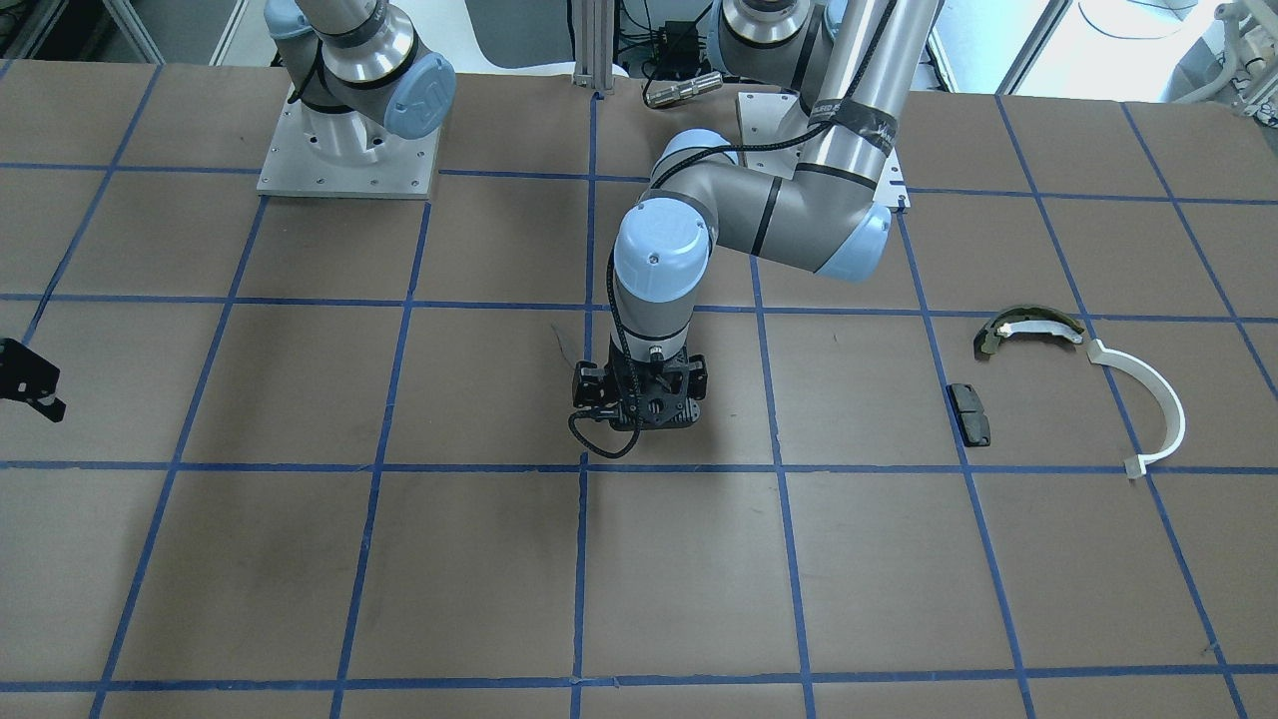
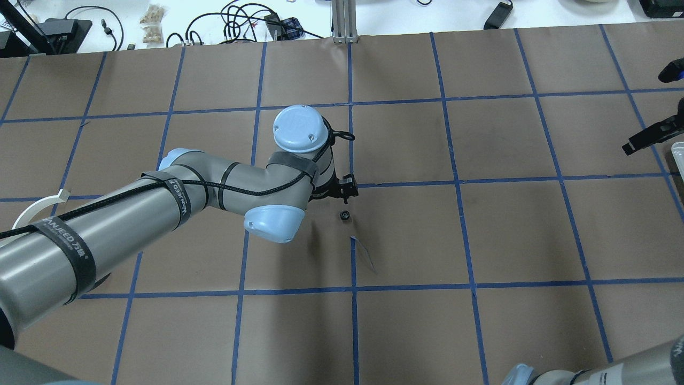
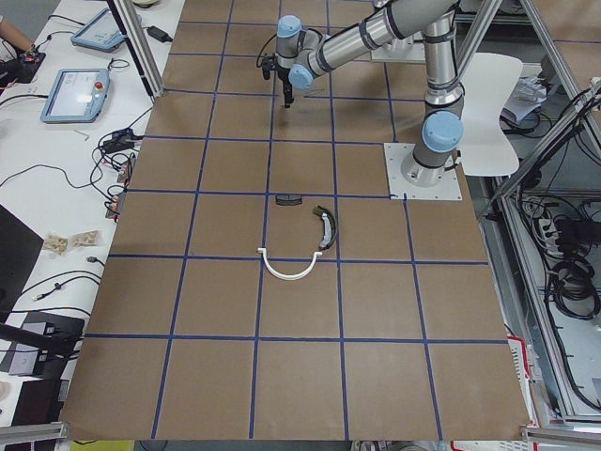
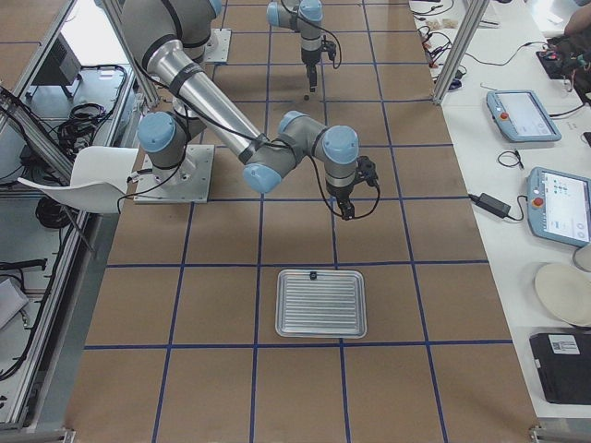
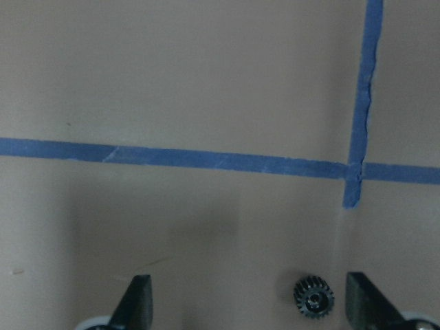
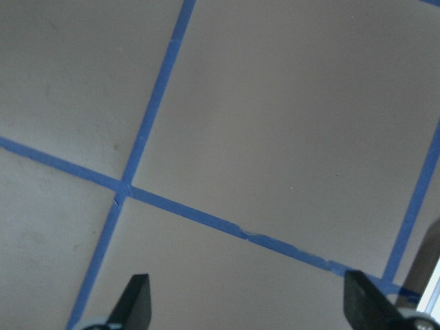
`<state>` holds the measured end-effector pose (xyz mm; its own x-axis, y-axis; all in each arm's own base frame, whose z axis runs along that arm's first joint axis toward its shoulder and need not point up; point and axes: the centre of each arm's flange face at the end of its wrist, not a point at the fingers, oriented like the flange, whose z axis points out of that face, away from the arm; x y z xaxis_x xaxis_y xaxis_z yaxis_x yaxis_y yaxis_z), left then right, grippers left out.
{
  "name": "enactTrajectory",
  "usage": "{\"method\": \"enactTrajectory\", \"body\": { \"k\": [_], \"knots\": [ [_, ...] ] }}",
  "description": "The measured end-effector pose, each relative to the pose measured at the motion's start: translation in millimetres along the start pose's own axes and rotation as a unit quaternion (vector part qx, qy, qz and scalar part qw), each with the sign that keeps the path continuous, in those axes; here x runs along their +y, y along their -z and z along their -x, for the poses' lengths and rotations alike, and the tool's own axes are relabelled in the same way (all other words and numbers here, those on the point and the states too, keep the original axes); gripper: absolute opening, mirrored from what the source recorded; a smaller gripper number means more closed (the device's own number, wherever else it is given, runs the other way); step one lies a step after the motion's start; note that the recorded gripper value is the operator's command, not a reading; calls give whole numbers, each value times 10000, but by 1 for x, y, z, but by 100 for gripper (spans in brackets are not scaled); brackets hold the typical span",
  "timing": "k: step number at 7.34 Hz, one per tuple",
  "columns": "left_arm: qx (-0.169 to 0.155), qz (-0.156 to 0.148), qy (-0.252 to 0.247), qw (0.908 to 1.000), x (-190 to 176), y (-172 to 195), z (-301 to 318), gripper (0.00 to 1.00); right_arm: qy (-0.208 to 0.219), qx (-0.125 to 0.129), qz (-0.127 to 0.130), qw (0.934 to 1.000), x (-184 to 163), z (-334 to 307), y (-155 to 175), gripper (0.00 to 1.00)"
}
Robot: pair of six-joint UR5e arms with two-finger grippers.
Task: Place bearing gear from tray to pile
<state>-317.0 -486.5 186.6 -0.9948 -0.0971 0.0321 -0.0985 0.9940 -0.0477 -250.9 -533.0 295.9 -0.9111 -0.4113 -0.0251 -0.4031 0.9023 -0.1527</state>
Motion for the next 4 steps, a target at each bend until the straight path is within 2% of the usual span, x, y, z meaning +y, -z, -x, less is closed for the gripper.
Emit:
{"method": "enactTrajectory", "body": {
  "k": [1,2,3,4],
  "knots": [
    [0,-2,-61,10000,6,-8,-9,100,583,33,-14,9983,21,-19,3,100],
    [-1,-1,-106,9999,11,-13,-20,100,1121,41,-14,9937,41,-35,2,100],
    [1,-2,-132,9999,14,-15,-31,91,1536,10,-7,9881,61,-50,-2,100],
    [-5,4,-173,9998,17,-17,-37,66,1810,-35,-2,9835,82,-66,-8,100]
  ]
}}
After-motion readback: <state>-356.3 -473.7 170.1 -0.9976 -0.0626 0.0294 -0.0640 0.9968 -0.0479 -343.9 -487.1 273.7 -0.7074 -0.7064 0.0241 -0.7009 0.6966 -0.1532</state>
